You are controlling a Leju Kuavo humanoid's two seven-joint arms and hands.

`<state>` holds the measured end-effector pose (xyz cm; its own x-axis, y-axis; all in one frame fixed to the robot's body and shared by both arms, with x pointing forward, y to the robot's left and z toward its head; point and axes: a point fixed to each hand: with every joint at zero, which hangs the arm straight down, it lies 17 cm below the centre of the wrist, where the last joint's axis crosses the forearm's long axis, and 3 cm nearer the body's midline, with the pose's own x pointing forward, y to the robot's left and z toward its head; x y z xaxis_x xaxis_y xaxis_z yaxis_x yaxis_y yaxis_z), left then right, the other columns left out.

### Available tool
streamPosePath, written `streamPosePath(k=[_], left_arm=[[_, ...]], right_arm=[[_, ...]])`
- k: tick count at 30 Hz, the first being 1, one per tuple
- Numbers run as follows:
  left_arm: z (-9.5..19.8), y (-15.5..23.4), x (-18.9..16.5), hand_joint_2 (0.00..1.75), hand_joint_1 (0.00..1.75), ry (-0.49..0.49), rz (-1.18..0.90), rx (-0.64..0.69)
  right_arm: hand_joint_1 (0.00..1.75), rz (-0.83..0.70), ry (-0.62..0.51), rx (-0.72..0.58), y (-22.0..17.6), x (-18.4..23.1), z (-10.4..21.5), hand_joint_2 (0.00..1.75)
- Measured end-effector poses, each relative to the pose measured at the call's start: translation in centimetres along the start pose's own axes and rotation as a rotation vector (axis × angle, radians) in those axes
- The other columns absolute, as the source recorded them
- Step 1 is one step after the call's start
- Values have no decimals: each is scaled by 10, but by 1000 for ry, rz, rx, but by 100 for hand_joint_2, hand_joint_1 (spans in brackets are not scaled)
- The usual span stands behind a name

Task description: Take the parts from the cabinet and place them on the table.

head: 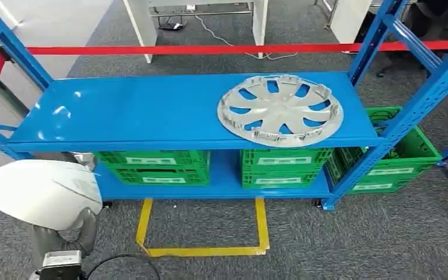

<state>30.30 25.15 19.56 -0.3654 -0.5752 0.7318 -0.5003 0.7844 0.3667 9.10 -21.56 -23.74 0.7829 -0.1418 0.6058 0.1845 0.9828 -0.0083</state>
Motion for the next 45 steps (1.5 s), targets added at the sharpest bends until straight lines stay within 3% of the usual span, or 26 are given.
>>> streamPosePath(k=[12, 17, 24, 45], left_arm=[[3, 11, -1, 175, 175, 21, 4, 36], [2, 15, -4, 175, 175, 23, -6, 46], [5, 18, -4, 175, 175, 29, -13, 54], [8, 23, -8, 175, 175, 44, -29, 66]], right_arm=[[0, 39, -35, 34, 10, 6, 0, 175], [0, 102, -48, -18, 17, 11, -5, 175], [0, 87, -54, 24, 40, 15, -4, 175], [0, 76, -75, 31, 42, 20, -5, 175]])
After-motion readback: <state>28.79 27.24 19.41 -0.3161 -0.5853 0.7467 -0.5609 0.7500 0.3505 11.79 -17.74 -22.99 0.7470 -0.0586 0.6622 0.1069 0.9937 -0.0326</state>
